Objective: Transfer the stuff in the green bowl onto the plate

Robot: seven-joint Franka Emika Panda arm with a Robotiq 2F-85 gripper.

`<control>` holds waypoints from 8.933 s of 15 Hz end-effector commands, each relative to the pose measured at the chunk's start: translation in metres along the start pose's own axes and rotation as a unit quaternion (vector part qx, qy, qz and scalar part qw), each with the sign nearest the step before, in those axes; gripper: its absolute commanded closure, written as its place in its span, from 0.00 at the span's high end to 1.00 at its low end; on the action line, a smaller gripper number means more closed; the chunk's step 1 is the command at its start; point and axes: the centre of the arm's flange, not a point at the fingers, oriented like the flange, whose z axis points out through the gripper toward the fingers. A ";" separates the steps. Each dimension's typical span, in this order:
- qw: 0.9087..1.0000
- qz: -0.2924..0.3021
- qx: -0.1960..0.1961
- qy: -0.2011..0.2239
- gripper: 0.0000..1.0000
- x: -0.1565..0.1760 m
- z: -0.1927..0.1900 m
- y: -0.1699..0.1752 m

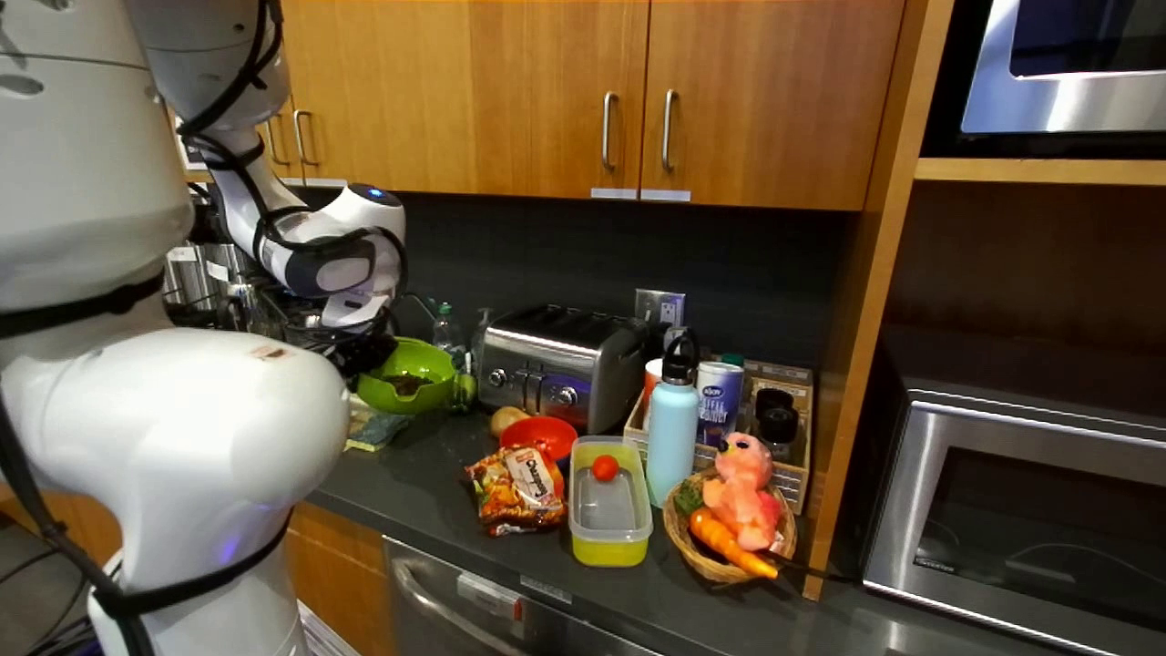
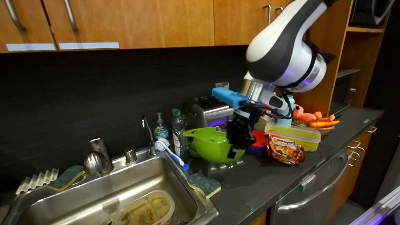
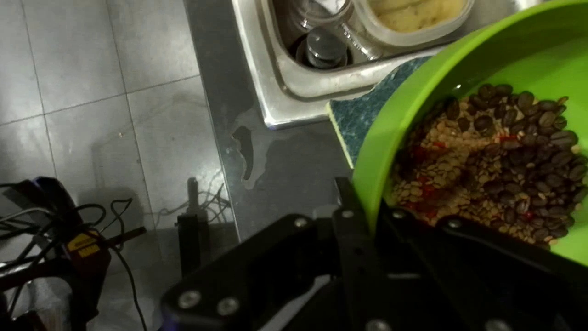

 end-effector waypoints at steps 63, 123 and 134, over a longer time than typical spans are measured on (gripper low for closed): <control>0.932 -0.186 0.091 -0.299 0.02 0.145 -0.070 -0.121; 0.839 -0.138 0.069 -0.521 0.02 0.232 -0.077 -0.097; 0.833 -0.137 0.068 -0.532 0.02 0.236 -0.078 -0.098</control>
